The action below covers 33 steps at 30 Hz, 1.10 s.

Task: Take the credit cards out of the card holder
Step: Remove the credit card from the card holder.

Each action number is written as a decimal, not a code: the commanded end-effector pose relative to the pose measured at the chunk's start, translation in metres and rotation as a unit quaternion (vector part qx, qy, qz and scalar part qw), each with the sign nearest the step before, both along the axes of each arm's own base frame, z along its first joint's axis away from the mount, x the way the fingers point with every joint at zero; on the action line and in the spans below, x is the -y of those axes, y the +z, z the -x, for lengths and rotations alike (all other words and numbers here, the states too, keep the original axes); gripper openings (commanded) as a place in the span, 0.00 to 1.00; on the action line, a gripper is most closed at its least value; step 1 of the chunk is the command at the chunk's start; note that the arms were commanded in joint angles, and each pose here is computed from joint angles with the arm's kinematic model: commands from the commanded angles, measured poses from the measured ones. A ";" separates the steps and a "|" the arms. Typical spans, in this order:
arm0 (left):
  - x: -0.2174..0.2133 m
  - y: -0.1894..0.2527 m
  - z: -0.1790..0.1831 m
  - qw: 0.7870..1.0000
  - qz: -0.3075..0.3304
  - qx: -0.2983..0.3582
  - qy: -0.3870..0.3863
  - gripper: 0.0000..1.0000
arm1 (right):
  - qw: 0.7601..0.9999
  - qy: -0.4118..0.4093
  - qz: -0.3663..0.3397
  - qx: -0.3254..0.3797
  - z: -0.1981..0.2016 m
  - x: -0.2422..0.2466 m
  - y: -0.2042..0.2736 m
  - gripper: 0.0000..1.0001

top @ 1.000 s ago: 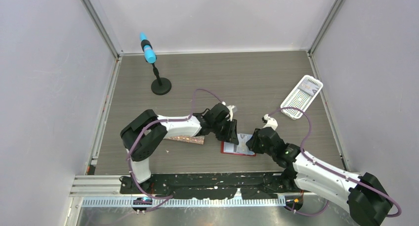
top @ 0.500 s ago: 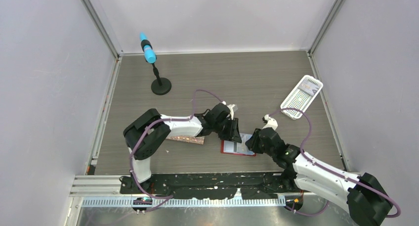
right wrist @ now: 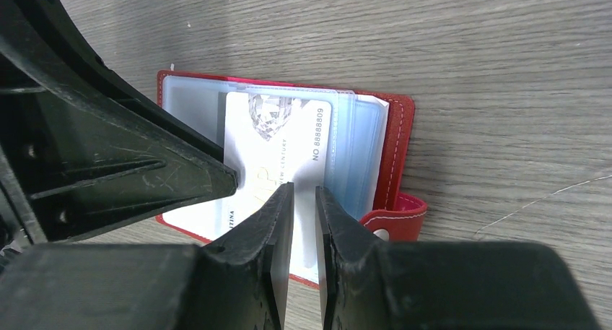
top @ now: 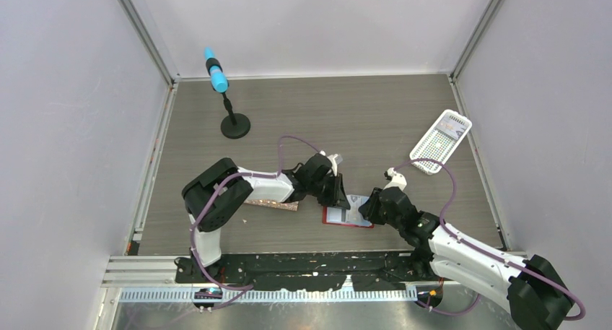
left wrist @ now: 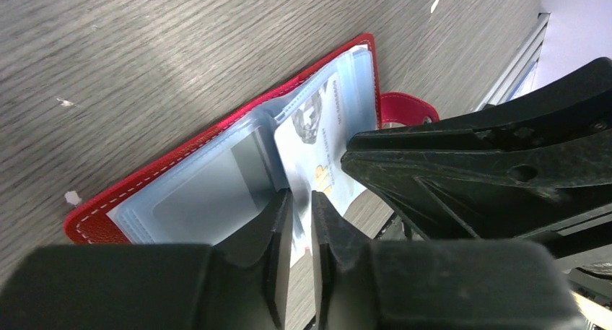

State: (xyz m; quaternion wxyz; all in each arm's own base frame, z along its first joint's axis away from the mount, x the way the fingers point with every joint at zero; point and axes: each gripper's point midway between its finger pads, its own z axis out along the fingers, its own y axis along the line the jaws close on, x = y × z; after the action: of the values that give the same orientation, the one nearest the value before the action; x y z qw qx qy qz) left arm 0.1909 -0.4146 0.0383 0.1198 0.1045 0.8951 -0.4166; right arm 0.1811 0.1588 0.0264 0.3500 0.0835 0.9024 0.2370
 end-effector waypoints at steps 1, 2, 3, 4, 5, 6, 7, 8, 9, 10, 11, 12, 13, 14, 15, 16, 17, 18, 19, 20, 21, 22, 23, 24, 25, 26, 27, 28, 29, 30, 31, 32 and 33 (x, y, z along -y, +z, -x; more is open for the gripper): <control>0.015 0.016 0.001 0.999 0.050 0.006 -0.009 0.12 | 1.000 -0.006 0.005 -0.011 0.004 0.005 -0.008 0.25; 0.014 0.016 0.001 0.999 0.051 0.006 -0.008 0.07 | 1.000 -0.006 0.005 -0.010 0.004 0.005 -0.008 0.25; 0.014 0.017 0.001 0.999 0.053 0.008 -0.008 0.03 | 1.000 -0.007 0.006 -0.011 0.004 0.005 -0.008 0.25; 0.014 0.018 0.001 0.999 0.053 0.008 -0.007 0.00 | 1.000 -0.007 0.006 -0.011 0.003 0.005 -0.008 0.25; 0.013 0.020 0.001 0.998 0.055 0.008 -0.007 0.00 | 1.000 -0.007 0.006 -0.012 0.003 0.005 -0.008 0.25; 0.013 0.021 0.001 0.998 0.056 0.009 -0.006 0.00 | 1.000 -0.008 0.006 -0.012 0.003 0.005 -0.008 0.25; 0.012 0.022 0.000 0.998 0.056 0.009 -0.005 0.00 | 1.000 -0.008 0.007 -0.012 0.003 0.005 -0.009 0.25; 0.011 0.022 0.000 0.998 0.057 0.010 -0.005 0.00 | 1.000 -0.009 0.007 -0.013 0.003 0.005 -0.009 0.25; 0.010 0.023 0.000 0.998 0.058 0.009 -0.005 0.00 | 1.000 -0.009 0.007 -0.013 0.003 0.006 -0.009 0.25; 0.009 0.024 -0.001 0.998 0.058 0.009 -0.004 0.00 | 1.000 -0.010 0.007 -0.013 0.003 0.006 -0.009 0.25; 0.007 0.024 -0.001 0.998 0.058 0.009 -0.002 0.00 | 1.000 -0.011 0.007 -0.013 0.003 0.007 -0.010 0.25; 0.005 0.023 -0.002 0.998 0.057 0.007 0.000 0.00 | 1.000 -0.011 0.008 -0.013 0.003 0.007 -0.010 0.25; 0.003 0.023 -0.003 0.998 0.056 0.006 0.002 0.00 | 1.000 -0.011 0.007 -0.012 0.003 0.007 -0.009 0.25; 0.001 0.022 -0.003 0.998 0.056 0.006 0.003 0.00 | 1.000 -0.011 0.007 -0.012 0.002 0.007 -0.009 0.25; 0.000 0.021 -0.003 0.998 0.057 0.006 0.005 0.00 | 1.000 -0.011 0.007 -0.011 0.002 0.007 -0.009 0.25; -0.003 0.020 -0.004 0.998 0.057 0.005 0.007 0.00 | 1.000 -0.011 0.007 -0.012 0.002 0.007 -0.009 0.25; -0.005 0.020 -0.005 0.998 0.057 0.005 0.009 0.00 | 1.000 -0.012 0.008 -0.011 0.002 0.008 -0.009 0.25; -0.007 0.019 -0.005 0.998 0.056 0.005 0.011 0.00 | 1.000 -0.012 0.008 -0.011 0.001 0.008 -0.009 0.25; -0.010 0.018 -0.005 0.998 0.055 0.005 0.013 0.00 | 1.000 -0.012 0.009 -0.011 0.001 0.008 -0.009 0.25; -0.014 0.016 -0.005 0.999 0.052 0.005 0.014 0.00 | 1.000 -0.012 0.009 -0.011 0.001 0.008 -0.009 0.25; -0.017 0.016 -0.006 0.999 0.051 0.009 0.016 0.00 | 1.000 -0.012 0.009 -0.011 0.001 0.008 -0.009 0.25; -0.020 0.016 -0.006 0.999 0.049 0.011 0.017 0.00 | 1.000 -0.012 0.009 -0.011 0.000 0.008 -0.008 0.25; -0.023 0.017 -0.007 0.999 0.047 0.014 0.018 0.00 | 1.000 -0.010 0.009 -0.010 0.000 0.008 -0.008 0.25; -0.025 0.018 -0.007 0.999 0.047 0.018 0.019 0.00 | 1.000 -0.011 0.009 -0.009 -0.001 0.008 -0.007 0.25; -0.027 0.019 -0.008 0.999 0.046 0.020 0.019 0.00 | 1.000 -0.009 0.010 -0.007 -0.001 0.008 -0.006 0.25; -0.029 0.020 -0.009 0.999 0.046 0.022 0.020 0.00 | 1.000 -0.008 0.010 -0.007 -0.002 0.008 -0.006 0.25; -0.030 0.021 -0.009 0.999 0.046 0.022 0.019 0.00 | 1.000 -0.007 0.011 -0.005 -0.003 0.008 -0.004 0.25; -0.031 0.021 -0.010 0.999 0.046 0.023 0.019 0.00 | 1.000 -0.005 0.012 -0.002 -0.004 0.008 -0.003 0.25; -0.032 0.022 -0.010 0.999 0.045 0.024 0.020 0.00 | 1.000 -0.004 0.012 -0.001 -0.005 0.007 -0.002 0.25; -0.034 0.023 -0.011 0.998 0.045 0.025 0.020 0.00 | 1.000 -0.002 0.013 0.000 -0.005 0.007 0.000 0.25; -0.036 0.022 -0.011 0.998 0.043 0.026 0.022 0.00 | 1.000 -0.001 0.014 0.000 -0.006 0.007 0.000 0.25; -0.039 0.022 -0.012 0.998 0.043 0.028 0.024 0.00 | 1.000 0.002 0.019 0.000 -0.006 0.008 0.001 0.25; -0.042 0.022 -0.013 0.998 0.040 0.031 0.029 0.00 | 1.000 0.001 0.021 0.002 -0.006 0.008 0.002 0.25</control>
State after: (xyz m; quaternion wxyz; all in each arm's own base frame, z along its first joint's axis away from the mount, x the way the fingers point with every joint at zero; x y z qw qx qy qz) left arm 0.2000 -0.3841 0.0522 0.1401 0.0774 0.8797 -0.4478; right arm 0.1841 0.1560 0.0261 0.3485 0.0878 0.9018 0.2397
